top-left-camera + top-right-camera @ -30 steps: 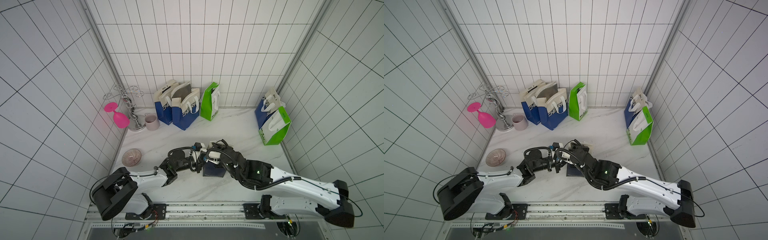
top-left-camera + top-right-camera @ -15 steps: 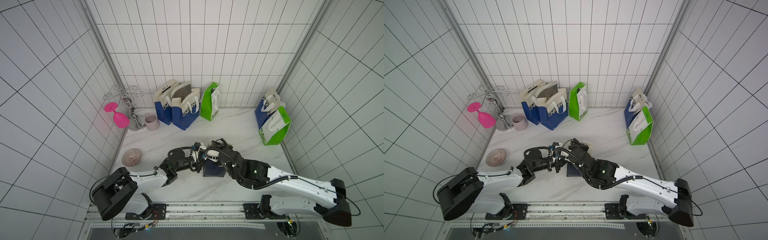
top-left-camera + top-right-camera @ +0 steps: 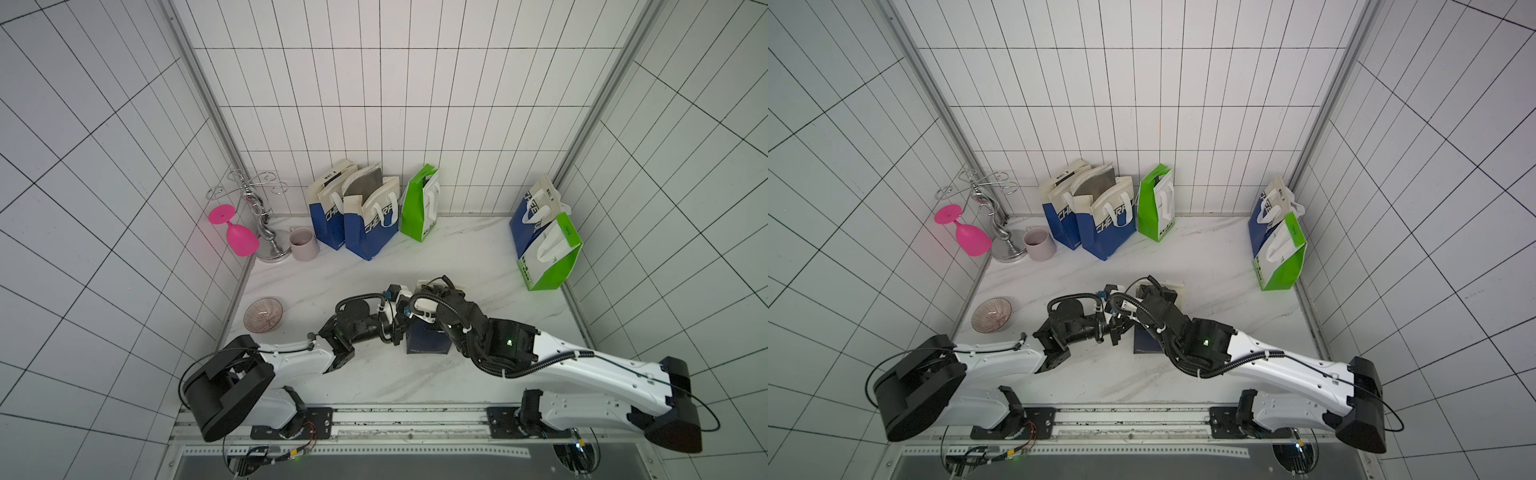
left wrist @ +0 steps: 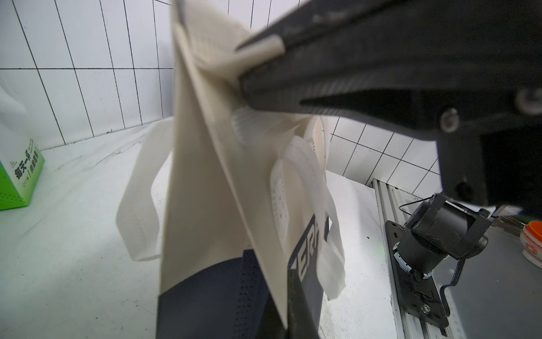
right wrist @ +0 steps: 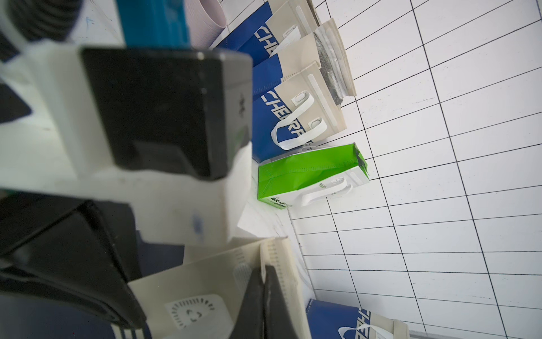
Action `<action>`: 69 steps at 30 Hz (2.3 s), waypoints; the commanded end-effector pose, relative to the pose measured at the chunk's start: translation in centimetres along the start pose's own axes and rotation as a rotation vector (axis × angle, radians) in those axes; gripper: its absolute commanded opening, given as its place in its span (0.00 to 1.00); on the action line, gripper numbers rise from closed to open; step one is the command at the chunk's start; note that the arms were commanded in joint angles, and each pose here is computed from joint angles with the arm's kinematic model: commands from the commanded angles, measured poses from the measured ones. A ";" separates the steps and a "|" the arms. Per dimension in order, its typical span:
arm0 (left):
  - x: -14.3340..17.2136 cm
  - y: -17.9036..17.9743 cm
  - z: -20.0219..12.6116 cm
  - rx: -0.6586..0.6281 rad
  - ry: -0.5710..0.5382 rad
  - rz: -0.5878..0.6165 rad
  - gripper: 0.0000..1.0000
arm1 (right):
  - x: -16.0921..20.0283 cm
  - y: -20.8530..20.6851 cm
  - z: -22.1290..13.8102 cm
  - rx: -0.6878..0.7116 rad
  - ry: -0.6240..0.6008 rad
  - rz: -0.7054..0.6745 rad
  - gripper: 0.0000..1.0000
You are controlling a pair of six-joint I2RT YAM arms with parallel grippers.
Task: Open the takeout bag
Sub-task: Open the takeout bag at the center of the board.
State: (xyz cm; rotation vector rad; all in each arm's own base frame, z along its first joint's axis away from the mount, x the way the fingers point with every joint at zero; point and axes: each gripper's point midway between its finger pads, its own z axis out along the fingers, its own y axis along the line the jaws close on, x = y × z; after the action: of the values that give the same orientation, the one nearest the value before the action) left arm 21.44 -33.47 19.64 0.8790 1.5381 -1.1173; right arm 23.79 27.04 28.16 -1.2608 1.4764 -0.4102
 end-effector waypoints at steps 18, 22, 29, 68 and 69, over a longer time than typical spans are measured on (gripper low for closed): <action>-1.1 -0.8 -0.2 0.026 -0.019 0.029 0.00 | -0.6 -7.9 -3.2 -0.017 0.027 0.143 0.00; -1.2 -0.9 -0.2 0.028 -0.021 0.031 0.00 | -1.1 -9.1 -3.3 -0.011 0.030 0.138 0.00; -1.1 -0.9 -0.3 0.026 -0.021 0.035 0.00 | -1.7 -10.9 -3.6 -0.023 0.034 0.141 0.00; -0.8 -0.9 -0.2 0.033 -0.019 0.037 0.00 | -3.9 -10.3 -1.9 -0.254 0.058 -0.045 0.00; -0.8 -0.9 -0.2 0.035 -0.018 0.036 0.00 | -3.9 -10.1 -2.0 -0.263 0.055 -0.039 0.00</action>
State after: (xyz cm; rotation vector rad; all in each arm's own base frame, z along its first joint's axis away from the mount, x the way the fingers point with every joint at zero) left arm 21.16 -33.39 20.59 0.8858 1.5032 -1.1192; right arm 25.70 25.83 32.26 -1.6552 1.6800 -0.3291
